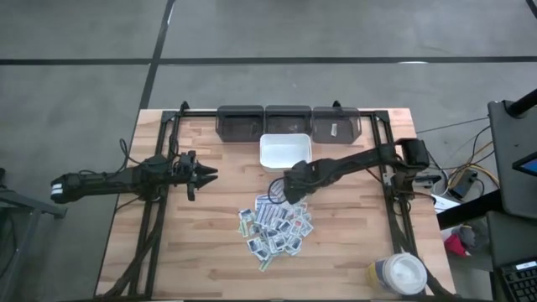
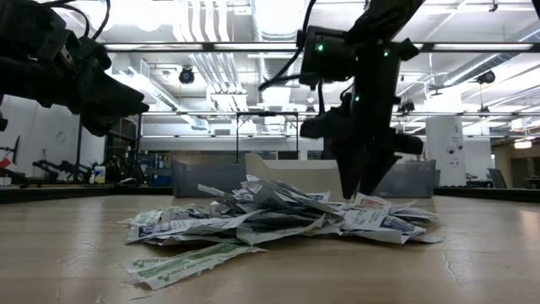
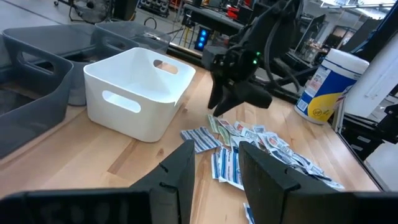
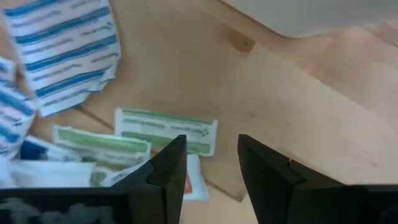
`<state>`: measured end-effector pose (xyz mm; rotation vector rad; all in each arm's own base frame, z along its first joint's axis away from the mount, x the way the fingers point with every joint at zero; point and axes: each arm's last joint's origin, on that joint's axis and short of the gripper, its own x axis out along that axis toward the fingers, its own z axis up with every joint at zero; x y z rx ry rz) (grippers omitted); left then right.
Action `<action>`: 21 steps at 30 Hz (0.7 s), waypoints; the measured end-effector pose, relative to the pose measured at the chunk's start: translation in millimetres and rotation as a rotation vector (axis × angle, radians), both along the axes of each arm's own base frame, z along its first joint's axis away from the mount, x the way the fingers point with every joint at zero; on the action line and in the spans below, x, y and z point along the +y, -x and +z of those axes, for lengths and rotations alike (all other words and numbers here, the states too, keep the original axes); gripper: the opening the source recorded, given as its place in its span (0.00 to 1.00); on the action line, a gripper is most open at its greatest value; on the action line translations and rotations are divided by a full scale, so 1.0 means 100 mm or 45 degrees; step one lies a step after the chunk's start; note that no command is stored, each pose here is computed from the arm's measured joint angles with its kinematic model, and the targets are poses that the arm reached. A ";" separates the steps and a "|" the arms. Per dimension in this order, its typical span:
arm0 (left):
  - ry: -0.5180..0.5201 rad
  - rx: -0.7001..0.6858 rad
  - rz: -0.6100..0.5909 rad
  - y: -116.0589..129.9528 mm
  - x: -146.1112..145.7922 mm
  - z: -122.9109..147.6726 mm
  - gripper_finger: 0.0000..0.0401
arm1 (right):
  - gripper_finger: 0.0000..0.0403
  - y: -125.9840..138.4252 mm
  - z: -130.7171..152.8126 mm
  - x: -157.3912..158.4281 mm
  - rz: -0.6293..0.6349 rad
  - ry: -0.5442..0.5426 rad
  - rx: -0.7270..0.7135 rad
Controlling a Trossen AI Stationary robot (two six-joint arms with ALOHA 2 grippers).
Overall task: Pick & Place First Aid Supplies
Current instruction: Put the green bandage pack into the right gray bin
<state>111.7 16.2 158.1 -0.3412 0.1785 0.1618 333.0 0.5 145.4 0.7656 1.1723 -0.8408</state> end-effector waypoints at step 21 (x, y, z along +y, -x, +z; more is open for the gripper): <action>0.014 -0.002 0.003 0.00 0.00 0.00 0.30 | 0.22 0.08 -0.16 0.01 -0.046 0.011 0.039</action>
